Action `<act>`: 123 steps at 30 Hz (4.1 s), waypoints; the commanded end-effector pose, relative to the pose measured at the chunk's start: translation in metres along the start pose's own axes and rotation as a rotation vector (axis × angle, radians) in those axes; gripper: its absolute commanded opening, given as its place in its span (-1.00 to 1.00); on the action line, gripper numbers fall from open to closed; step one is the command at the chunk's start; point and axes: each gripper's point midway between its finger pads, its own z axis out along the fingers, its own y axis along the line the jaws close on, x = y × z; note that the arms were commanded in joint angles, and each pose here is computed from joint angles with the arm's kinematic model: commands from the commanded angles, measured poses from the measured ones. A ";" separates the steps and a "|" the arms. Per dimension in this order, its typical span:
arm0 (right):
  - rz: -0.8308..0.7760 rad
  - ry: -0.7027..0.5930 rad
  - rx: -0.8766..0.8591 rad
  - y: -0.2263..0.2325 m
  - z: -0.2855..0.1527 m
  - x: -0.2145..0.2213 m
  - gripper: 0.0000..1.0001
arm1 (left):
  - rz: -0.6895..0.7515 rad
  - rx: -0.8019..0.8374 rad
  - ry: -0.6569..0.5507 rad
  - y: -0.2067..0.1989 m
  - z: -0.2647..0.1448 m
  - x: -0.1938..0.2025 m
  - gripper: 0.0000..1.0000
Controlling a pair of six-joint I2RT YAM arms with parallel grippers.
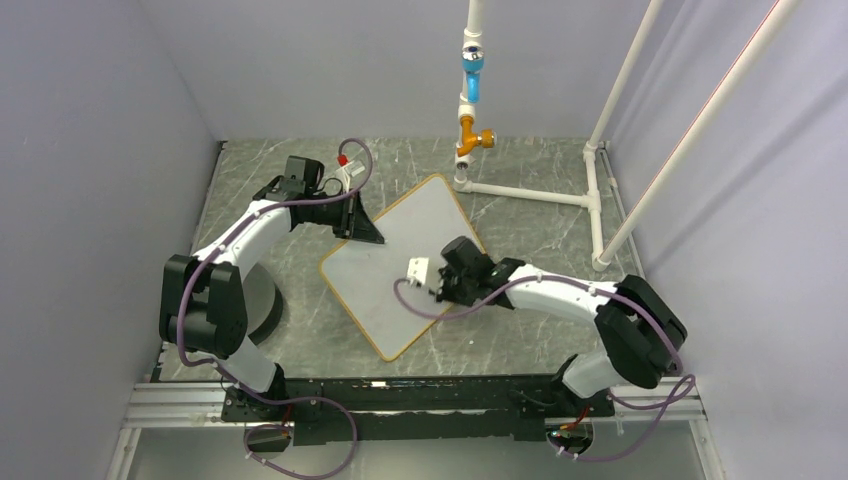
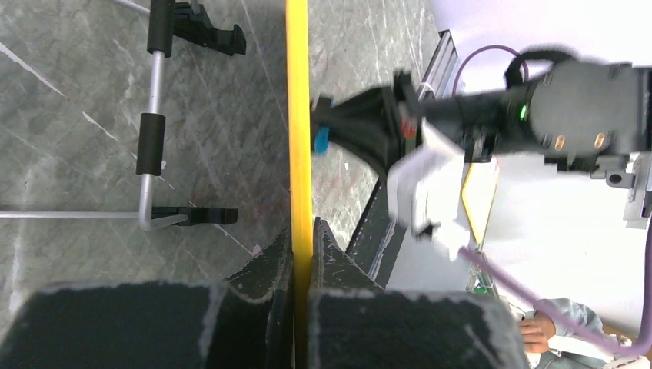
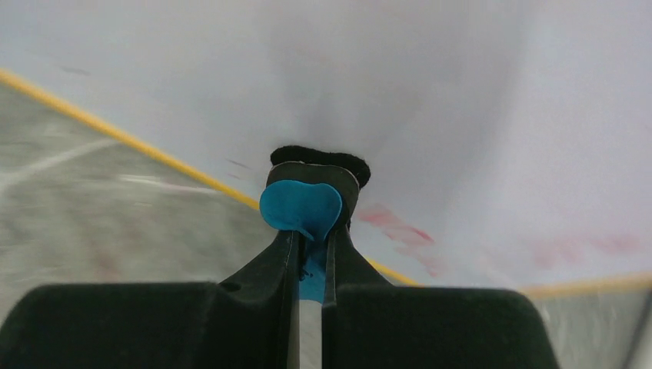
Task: Erase the whiteboard
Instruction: Erase the whiteboard at the center of the board.
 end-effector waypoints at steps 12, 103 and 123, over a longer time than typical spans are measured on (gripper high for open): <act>-0.113 -0.137 -0.130 0.027 -0.008 -0.037 -1.00 | 0.110 0.183 -0.005 -0.051 -0.009 -0.005 -1.00; 0.262 0.039 0.267 -0.094 -0.031 0.070 -1.00 | 0.133 0.201 -0.004 -0.060 -0.009 -0.004 -1.00; 0.338 0.044 0.366 -0.113 -0.037 0.073 -1.00 | 0.132 0.203 -0.004 -0.060 -0.009 -0.004 -1.00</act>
